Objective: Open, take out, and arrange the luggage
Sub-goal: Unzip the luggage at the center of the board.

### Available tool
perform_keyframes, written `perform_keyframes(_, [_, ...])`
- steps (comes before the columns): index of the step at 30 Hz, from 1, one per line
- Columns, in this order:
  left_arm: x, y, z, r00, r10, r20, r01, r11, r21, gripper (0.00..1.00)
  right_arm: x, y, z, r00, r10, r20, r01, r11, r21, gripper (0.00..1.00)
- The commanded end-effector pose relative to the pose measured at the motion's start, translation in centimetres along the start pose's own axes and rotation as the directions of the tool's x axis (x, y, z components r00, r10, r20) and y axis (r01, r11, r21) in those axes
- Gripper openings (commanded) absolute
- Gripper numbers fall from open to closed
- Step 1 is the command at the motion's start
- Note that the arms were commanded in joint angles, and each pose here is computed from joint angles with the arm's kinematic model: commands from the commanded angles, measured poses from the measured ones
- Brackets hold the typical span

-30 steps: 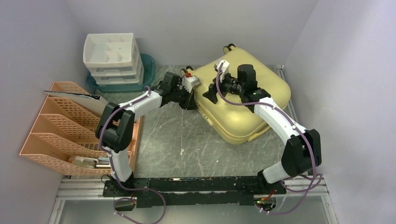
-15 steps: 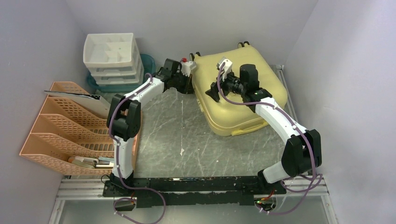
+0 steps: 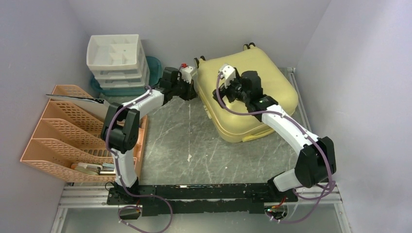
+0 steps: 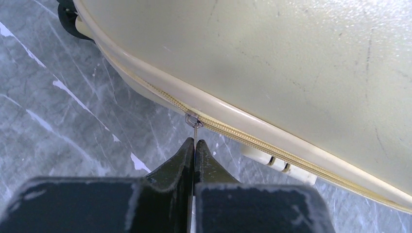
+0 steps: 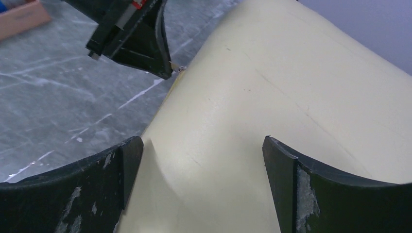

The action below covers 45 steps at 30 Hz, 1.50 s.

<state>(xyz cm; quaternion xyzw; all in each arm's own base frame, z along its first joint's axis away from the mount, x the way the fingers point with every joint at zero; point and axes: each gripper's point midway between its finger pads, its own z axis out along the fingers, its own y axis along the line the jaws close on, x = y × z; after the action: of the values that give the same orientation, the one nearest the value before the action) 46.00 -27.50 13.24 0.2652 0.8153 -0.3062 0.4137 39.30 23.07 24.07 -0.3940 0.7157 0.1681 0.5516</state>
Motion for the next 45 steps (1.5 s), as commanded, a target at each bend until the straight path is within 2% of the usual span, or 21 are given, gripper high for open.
perform_keyframes(1, [-3.9, -1.5, -3.6, 0.994, 0.053, 0.100, -0.056, 0.998, 0.029, 0.05, 4.7, 1.8, -0.6, 0.967, -0.093, -0.238, 0.122, 0.986, 0.110, 1.00])
perform_keyframes(4, [-3.5, -2.9, -4.0, 0.994, 0.047, 0.101, -0.057, 0.994, 0.094, 0.05, 3.7, 2.2, -0.4, 0.948, -0.190, -0.255, 0.241, 0.952, 0.189, 1.00])
perform_keyframes(7, [-2.8, -4.4, -4.5, 0.993, 0.056, 0.106, -0.072, 0.986, 0.150, 0.05, 3.3, 2.8, -0.4, 0.936, -0.236, -0.261, 0.294, 0.932, 0.212, 1.00])
perform_keyframes(15, [0.1, -9.4, -5.7, 0.992, 0.094, 0.084, -0.117, 0.930, 0.347, 0.05, 5.2, 6.2, -0.8, 0.876, -0.398, -0.272, 0.450, 0.878, 0.164, 1.00])
perform_keyframes(19, [1.5, -11.0, -6.3, 0.988, 0.128, 0.092, -0.155, 0.890, 0.429, 0.05, 5.1, 7.8, -0.8, 0.865, -0.451, -0.220, 0.485, 0.863, 0.142, 1.00])
perform_keyframes(27, [4.4, -13.1, -7.0, 0.986, 0.151, 0.063, -0.161, 0.826, 0.540, 0.05, 5.6, 11.6, -1.4, 0.837, -0.527, -0.150, 0.531, 0.847, -0.012, 1.00])
perform_keyframes(31, [4.6, -13.1, -6.7, 0.983, 0.174, 0.056, -0.178, 0.845, 0.504, 0.05, 5.3, 10.8, -1.2, 0.831, -0.529, -0.170, 0.542, 0.840, 0.034, 1.00])
perform_keyframes(36, [2.8, -8.9, -5.9, 0.989, 0.127, 0.072, -0.144, 0.940, 0.309, 0.05, 6.2, 9.0, -1.1, 0.809, -0.541, -0.230, 0.574, 0.811, 0.111, 1.00])
perform_keyframes(45, [0.0, -3.6, -6.3, 0.988, 0.094, 0.120, -0.111, 0.982, 0.150, 0.05, 7.7, 4.1, -2.2, 0.833, -0.464, -0.303, 0.534, 0.818, 0.216, 1.00])
